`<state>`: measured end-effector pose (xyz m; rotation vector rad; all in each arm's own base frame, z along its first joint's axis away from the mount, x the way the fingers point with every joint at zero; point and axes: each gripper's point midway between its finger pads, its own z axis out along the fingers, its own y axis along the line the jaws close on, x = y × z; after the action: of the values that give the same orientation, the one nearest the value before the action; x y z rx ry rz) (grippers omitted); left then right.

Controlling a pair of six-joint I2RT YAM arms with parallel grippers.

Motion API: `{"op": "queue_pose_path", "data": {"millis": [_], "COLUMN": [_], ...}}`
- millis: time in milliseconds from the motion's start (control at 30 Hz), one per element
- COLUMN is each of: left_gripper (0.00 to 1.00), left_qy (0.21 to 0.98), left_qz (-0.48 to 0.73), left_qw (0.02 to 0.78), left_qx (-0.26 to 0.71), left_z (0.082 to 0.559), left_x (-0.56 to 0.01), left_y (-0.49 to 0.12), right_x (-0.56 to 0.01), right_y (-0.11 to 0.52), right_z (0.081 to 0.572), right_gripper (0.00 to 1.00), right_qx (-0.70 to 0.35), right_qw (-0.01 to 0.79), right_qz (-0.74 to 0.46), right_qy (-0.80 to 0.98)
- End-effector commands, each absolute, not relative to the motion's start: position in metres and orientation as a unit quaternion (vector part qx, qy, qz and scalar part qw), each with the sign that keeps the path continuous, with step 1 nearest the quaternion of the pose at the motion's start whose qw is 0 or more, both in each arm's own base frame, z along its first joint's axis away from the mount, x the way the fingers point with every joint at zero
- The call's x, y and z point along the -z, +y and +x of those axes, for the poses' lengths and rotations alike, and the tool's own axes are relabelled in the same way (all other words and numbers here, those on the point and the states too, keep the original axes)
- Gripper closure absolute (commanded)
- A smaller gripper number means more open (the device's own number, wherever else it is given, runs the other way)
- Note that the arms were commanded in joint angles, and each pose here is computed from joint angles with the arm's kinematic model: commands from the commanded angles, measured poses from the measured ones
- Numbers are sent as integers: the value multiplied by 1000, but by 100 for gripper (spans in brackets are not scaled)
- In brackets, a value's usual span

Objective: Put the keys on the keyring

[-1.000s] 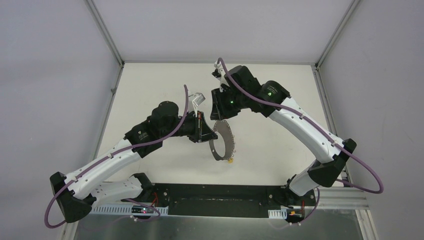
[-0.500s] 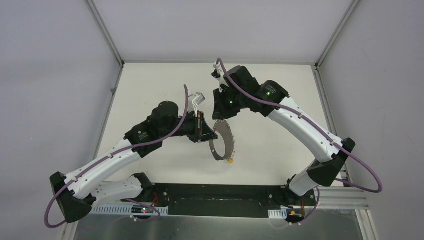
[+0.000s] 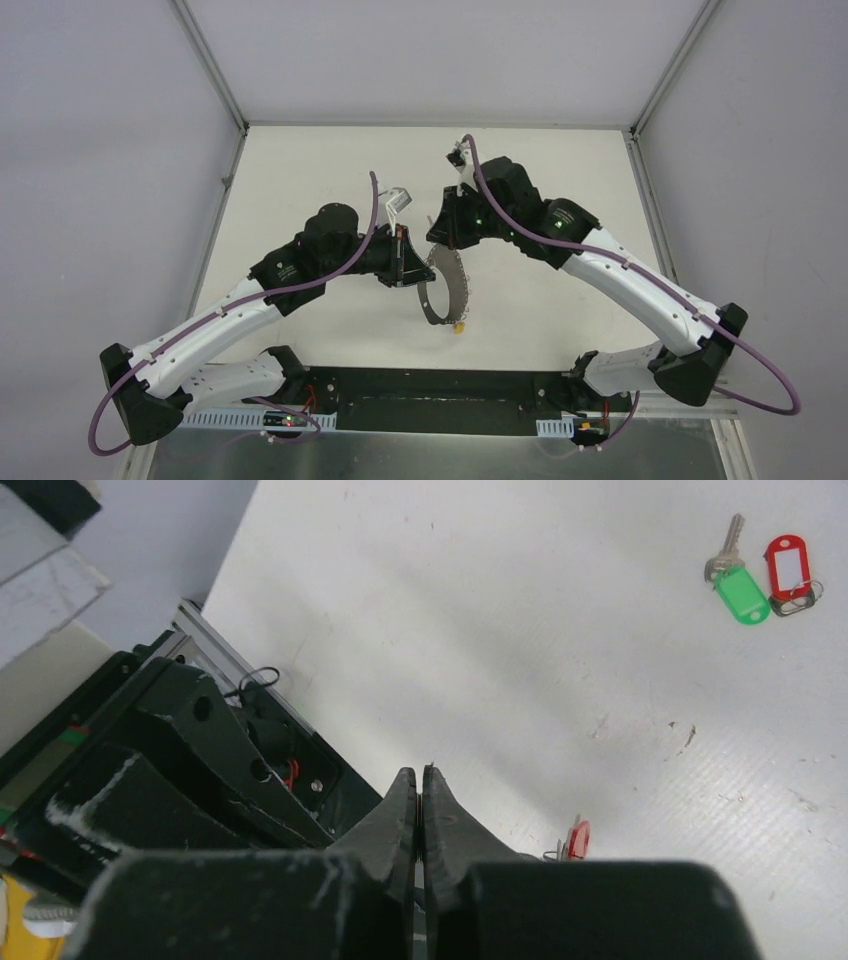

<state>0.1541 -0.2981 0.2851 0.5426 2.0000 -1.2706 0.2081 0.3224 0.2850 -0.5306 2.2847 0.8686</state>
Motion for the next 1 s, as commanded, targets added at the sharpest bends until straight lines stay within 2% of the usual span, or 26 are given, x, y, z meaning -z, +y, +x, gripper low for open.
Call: {"op": "queue_pose_path", "data": {"millis": [0, 233, 700, 733, 800, 967], "left_gripper": [100, 100, 100, 100, 100, 100], "left_qy": [724, 695, 681, 681, 681, 685], "left_qz": [218, 217, 213, 213, 212, 211], "left_qw": [392, 413, 424, 425, 427, 426], "left_qx": [523, 547, 558, 557, 556, 553], "left_z": [154, 152, 150, 150, 150, 150], "left_x": [-328, -345, -354, -353, -353, -348], "left_y": [-302, -302, -301, -300, -299, -298], "right_x": [-330, -336, -324, -325, -328, -340], "right_y": [326, 327, 336, 334, 332, 327], "right_z": [220, 220, 213, 212, 210, 202], "right_gripper": [100, 100, 100, 98, 86, 44], "right_qx": [-400, -438, -435, -437, -440, -447], "right_qw": [397, 434, 478, 483, 490, 502], "right_qz": [-136, -111, -133, -133, -139, -165], "right_qy": [815, 780, 751, 747, 740, 722]}}
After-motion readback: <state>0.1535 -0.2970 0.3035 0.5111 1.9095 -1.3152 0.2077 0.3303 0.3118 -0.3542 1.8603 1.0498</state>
